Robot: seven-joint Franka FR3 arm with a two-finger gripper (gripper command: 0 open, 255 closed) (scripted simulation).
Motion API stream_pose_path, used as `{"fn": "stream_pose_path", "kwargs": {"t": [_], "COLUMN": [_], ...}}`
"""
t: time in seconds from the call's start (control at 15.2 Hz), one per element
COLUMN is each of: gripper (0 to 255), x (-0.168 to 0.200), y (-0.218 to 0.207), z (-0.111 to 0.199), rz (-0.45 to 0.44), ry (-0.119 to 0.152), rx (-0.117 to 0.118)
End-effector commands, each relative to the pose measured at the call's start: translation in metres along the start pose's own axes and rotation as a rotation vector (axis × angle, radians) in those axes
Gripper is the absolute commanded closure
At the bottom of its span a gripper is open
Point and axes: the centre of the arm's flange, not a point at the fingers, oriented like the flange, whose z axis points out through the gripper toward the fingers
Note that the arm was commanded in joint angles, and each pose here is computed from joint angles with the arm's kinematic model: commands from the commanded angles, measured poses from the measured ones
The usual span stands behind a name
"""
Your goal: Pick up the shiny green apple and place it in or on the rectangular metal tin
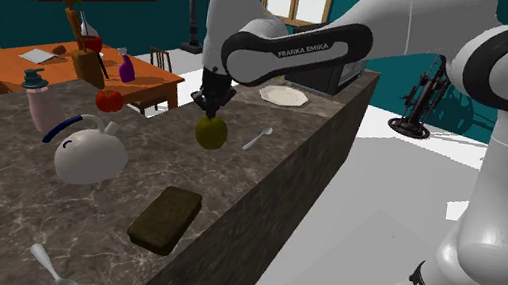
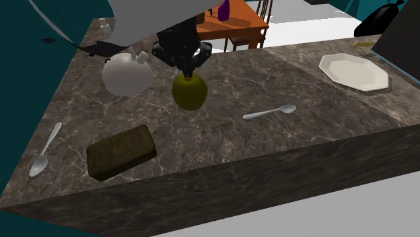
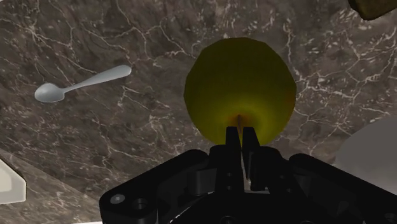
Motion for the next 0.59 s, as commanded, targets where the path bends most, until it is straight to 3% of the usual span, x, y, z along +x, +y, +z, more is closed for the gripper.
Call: {"fn": "stream_pose_path", "kwargs": {"t": [0.0, 0.53], "gripper": [255, 255], "x": [0.004, -0.034], "y": [0.001, -0.072], "z": [-0.010, -0.051], "rz": [0.000, 0.000], "ry": [0.000, 0.000], "rx": [0.000, 0.000]}}
